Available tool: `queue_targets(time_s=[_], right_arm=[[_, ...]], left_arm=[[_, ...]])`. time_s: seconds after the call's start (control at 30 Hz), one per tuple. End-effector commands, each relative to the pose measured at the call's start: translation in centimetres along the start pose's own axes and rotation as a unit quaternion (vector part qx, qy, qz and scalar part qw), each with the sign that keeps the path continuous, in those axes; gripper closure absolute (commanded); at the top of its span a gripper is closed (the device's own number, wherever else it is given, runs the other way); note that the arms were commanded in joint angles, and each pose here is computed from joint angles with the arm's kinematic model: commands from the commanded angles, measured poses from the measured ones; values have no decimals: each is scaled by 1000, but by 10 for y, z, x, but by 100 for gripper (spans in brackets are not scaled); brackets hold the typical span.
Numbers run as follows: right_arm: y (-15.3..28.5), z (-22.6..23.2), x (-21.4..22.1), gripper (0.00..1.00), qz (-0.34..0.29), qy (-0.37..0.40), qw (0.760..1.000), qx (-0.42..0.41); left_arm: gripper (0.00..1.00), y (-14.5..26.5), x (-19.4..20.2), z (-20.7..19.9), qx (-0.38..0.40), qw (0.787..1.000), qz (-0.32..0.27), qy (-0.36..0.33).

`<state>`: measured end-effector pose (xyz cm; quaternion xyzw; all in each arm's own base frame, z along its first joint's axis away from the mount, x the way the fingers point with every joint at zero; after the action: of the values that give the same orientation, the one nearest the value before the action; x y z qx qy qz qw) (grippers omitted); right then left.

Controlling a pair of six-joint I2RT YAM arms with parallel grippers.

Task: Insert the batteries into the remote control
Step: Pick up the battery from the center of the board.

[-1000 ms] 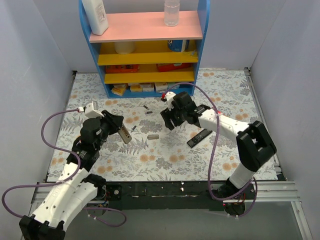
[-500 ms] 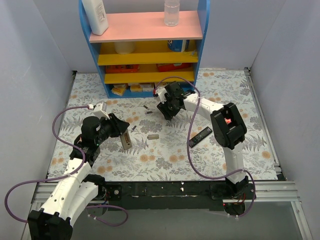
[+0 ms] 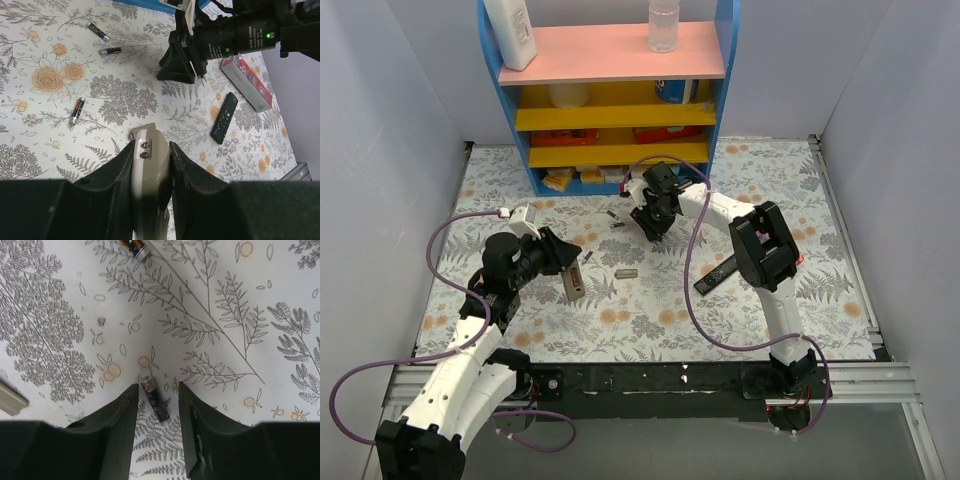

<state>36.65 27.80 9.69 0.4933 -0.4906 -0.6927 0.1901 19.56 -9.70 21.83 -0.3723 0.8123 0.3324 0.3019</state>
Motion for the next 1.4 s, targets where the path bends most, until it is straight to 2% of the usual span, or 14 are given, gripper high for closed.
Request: queue_targets(time_s=[0.0, 0.23, 0.37, 0.47, 0.73, 0.8, 0.87, 0.9, 0.93, 1.07, 1.17, 1.23, 1.33, 1.37], right_arm=[[-2, 0, -4, 56, 7, 9, 1000, -10], [-9, 6, 9, 59, 51, 14, 998, 27], [-12, 12, 23, 67, 73, 10, 997, 31], [-5, 17, 22, 78, 63, 8, 997, 35], [23, 49, 25, 91, -6, -16, 999, 44], [38, 58, 16, 95, -47, -29, 997, 55], [42, 70, 25, 96, -63, -46, 996, 46], [56, 78, 13, 96, -107, -43, 992, 46], [56, 86, 22, 96, -111, -45, 992, 42], [83, 118, 12, 96, -189, -51, 980, 37], [105, 136, 6, 96, -258, -63, 963, 43], [127, 145, -3, 97, -321, -81, 943, 38], [140, 162, 9, 97, -368, -94, 924, 30], [147, 171, 5, 96, -400, -93, 912, 19]], left_arm=[[100, 2, -1, -4, 24, 1000, -3, -9], [100, -1, 5, -5, 43, 999, 16, -4], [100, -2, 8, -8, 67, 997, 32, 1], [100, -3, 12, -9, 80, 996, 40, 11], [100, -10, 26, -17, 167, 981, 40, 86], [100, -11, 29, -17, 174, 980, 38, 87], [100, -13, 33, -17, 177, 979, 37, 89], [100, -15, 37, -15, 179, 979, 29, 89], [100, -15, 40, -14, 182, 979, 25, 92], [100, -21, 57, -16, 195, 976, 4, 98], [100, -27, 71, -19, 191, 978, -6, 80], [100, -29, 74, -22, 192, 979, -16, 67], [100, -30, 81, -24, 192, 979, -39, 65], [100, -31, 83, -23, 186, 979, -47, 68]])
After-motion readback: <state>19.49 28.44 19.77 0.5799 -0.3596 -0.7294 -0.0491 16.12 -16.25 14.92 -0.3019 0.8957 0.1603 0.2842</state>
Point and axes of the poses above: each gripper's point midway between its finger pads, its own y axis back along the fingers, its own z axis along the line the jaws close on, x = y × z, the point moved 8 cm from there along y, back along the fingers, and after that the axes turned 2 degrees about y, right-handed, at the moved point
